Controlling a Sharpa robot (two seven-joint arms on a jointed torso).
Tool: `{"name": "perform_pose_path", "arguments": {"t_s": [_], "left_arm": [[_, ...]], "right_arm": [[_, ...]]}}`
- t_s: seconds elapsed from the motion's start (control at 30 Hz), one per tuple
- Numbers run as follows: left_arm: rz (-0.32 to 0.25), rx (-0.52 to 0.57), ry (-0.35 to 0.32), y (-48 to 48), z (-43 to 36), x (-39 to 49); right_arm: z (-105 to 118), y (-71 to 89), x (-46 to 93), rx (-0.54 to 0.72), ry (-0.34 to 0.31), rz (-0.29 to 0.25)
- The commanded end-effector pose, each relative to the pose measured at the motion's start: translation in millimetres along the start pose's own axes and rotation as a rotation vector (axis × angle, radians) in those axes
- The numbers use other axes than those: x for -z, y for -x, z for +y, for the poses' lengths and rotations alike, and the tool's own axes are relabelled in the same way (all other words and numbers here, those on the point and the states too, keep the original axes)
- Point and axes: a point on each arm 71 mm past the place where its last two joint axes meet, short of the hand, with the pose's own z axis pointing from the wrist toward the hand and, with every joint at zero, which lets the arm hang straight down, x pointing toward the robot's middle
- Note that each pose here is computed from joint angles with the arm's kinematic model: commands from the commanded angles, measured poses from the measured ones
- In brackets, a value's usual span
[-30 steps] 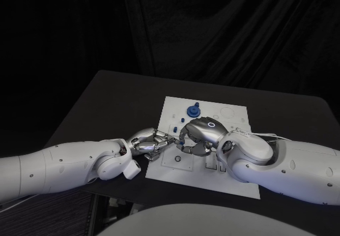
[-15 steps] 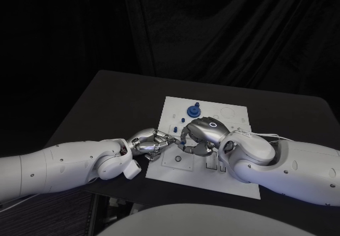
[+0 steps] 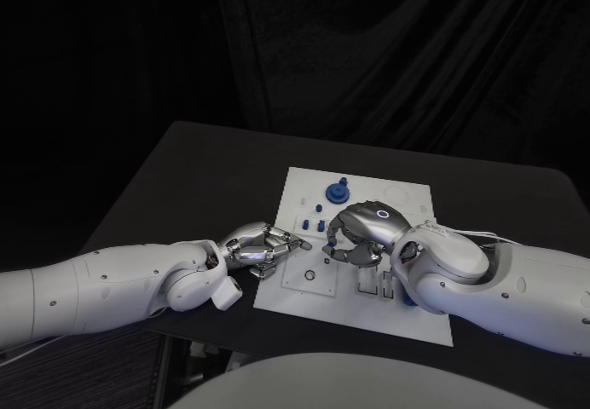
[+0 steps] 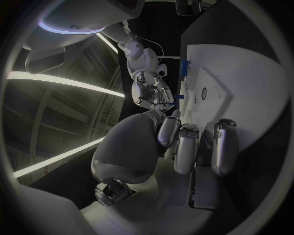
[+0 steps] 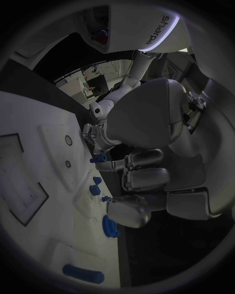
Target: Assemble the parts on the task board
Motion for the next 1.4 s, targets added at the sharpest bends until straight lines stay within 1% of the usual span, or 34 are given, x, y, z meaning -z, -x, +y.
{"name": "perform_pose_path", "arguments": {"t_s": [0.03,0.33,0.7,1.03,1.4], "left_arm": [[-0.018,-0.006,-0.033,0.2,-2.3,0.8],[-0.023,-0.008,-0.041,1.2,-2.9,2.0],[-0.023,-0.008,-0.044,1.7,-3.0,2.6],[-0.017,-0.005,-0.041,1.1,-2.7,1.9],[-0.012,-0.003,-0.038,0.7,-2.3,1.0]], "right_arm": [[-2,-7.3,1.6,-0.005,0.009,0.009],[-2,-20.8,1.7,0.040,0.035,0.011],[3,-31.1,3.9,0.060,0.058,0.023],[6,-34.6,4.0,0.069,0.065,0.026],[6,-34.8,4.5,0.109,0.072,0.018]]}}
